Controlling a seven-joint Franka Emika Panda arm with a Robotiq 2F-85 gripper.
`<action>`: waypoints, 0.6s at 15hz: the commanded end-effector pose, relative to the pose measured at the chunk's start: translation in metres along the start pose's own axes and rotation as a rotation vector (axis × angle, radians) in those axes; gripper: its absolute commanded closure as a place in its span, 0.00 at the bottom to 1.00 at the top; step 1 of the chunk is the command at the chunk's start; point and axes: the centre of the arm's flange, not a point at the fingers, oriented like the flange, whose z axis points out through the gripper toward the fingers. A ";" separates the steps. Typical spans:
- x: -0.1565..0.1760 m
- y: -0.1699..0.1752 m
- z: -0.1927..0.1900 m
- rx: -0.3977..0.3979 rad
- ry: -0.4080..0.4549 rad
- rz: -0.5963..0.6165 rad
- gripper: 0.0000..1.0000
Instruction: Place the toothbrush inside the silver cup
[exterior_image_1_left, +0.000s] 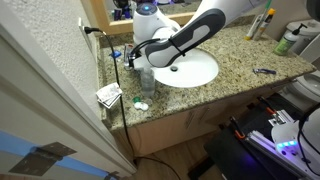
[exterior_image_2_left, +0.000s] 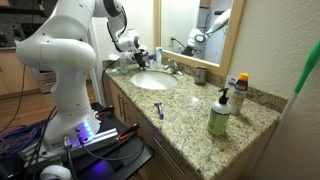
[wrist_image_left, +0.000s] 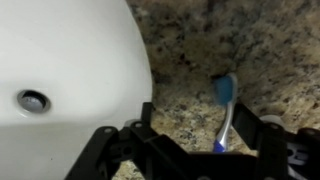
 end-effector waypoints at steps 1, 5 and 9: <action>0.003 -0.009 0.001 -0.038 0.050 -0.093 0.50; 0.001 -0.011 0.002 -0.048 0.076 -0.127 0.83; -0.004 -0.003 0.009 -0.031 0.075 -0.119 1.00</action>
